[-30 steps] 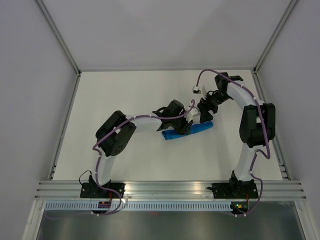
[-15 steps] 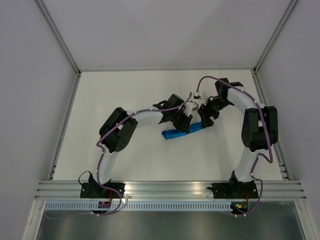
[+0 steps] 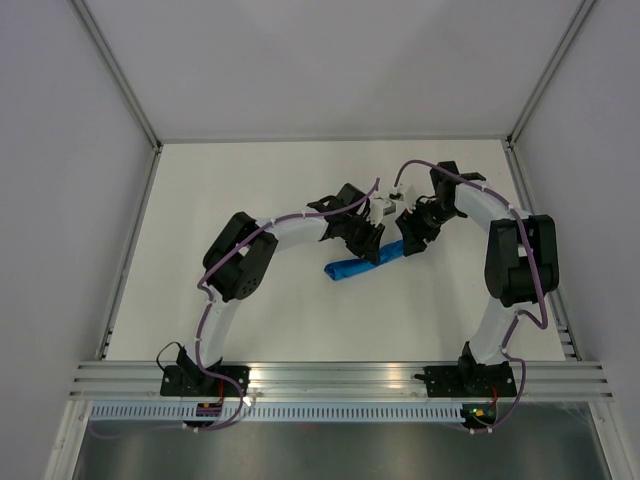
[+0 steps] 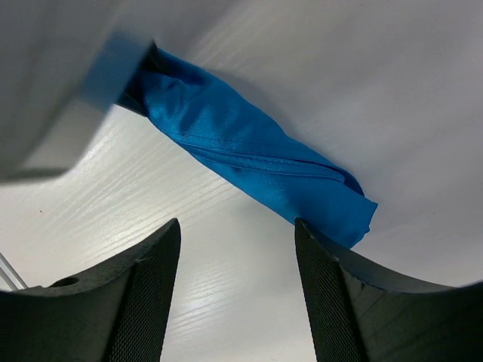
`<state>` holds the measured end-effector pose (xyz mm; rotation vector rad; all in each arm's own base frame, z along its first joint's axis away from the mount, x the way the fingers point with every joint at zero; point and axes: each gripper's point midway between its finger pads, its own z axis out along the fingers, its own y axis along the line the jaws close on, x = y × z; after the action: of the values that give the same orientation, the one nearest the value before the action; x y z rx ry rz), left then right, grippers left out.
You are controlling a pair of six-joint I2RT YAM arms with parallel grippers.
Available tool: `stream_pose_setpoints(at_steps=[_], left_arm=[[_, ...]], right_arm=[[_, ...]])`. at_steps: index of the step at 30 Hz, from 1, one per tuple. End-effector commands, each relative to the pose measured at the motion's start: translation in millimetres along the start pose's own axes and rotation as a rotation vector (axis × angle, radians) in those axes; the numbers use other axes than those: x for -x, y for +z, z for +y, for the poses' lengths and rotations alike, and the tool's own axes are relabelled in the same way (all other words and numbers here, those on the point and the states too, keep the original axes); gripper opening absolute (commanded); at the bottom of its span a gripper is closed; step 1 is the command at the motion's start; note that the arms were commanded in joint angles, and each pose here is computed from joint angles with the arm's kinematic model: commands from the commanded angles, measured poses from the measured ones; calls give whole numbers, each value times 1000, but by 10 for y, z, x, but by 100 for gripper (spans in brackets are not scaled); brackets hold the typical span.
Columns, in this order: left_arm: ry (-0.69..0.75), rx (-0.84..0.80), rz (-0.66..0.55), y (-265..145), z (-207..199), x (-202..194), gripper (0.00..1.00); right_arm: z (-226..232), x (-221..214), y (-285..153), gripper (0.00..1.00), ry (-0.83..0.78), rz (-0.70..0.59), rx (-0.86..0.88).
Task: Fold the napkin, place the utensils inside, and roll it up
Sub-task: Roll the napkin with the utensil
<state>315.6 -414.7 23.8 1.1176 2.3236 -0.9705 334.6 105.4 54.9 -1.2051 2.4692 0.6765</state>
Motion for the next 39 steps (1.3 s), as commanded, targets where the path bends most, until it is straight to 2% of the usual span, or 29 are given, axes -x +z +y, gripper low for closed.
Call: stream_pose_setpoints(at_steps=[1, 5, 8, 21, 39], left_arm=[[-139, 96, 136, 98, 229, -468, 22], [-149, 100, 121, 86, 212, -431, 29], [-154, 105, 88, 52, 192, -356, 34], [-165, 114, 6, -31, 132, -120, 40], [-115, 123, -180, -284, 21, 390, 48]], right_arm=[[-85, 27, 22, 67, 45, -9, -56], [-101, -47, 115, 61, 90, 3, -56], [-71, -44, 132, 60, 86, -19, -53], [-108, -63, 134, 58, 87, -36, -97], [-31, 96, -34, 59, 41, -116, -109]])
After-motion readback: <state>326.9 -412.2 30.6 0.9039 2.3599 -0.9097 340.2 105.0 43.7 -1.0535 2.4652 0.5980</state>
